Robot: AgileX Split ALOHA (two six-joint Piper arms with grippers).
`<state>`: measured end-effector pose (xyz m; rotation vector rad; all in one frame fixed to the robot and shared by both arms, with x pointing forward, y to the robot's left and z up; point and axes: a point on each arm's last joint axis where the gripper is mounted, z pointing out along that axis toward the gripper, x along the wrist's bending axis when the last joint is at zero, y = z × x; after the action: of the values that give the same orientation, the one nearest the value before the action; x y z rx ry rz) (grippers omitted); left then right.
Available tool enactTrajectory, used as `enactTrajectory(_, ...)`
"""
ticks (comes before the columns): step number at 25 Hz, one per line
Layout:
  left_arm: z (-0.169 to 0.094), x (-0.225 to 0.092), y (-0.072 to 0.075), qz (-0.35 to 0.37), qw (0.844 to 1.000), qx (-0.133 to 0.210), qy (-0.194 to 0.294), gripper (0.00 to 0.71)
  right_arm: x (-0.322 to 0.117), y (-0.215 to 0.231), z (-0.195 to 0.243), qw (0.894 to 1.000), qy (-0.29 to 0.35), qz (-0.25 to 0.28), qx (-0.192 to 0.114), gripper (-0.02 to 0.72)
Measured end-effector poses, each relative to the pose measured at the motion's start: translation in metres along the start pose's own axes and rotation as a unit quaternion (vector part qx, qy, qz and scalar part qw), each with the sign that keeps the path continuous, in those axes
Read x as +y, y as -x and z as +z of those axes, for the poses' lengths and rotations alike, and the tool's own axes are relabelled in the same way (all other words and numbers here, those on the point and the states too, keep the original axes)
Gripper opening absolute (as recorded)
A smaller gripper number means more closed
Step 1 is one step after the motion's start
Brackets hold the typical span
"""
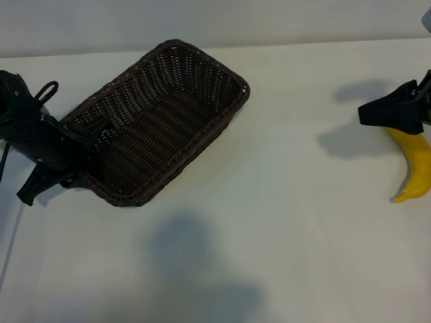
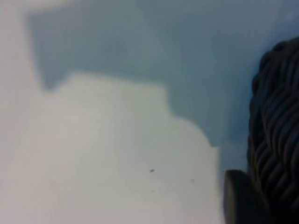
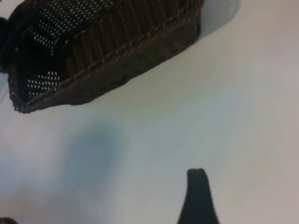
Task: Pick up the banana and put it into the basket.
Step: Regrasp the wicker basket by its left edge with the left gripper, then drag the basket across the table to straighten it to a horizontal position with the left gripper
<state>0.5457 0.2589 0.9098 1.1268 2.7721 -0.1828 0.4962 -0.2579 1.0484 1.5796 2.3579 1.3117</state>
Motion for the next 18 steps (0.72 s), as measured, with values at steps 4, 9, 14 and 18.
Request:
enactTrajectory(4,0.000,0.000,0.000,0.000,1.000,-0.002,0.000,0.191,0.000,0.000,0.000,1.000,0.000,0.000,0.000,0.534)
enactTrajectory(9,-0.001,0.000,0.001,0.015,1.000,-0.007,0.003,0.177,0.000,0.000,0.000,1.000,0.000,0.000,0.000,0.534)
enactTrajectory(14,-0.009,0.000,0.003,0.043,0.999,-0.020,0.016,0.167,0.000,0.000,0.000,1.000,0.000,0.000,0.000,0.534)
enactTrajectory(18,-0.015,-0.002,0.002,0.087,0.996,-0.020,0.018,0.164,0.000,0.000,0.000,1.000,0.000,0.000,0.000,0.534)
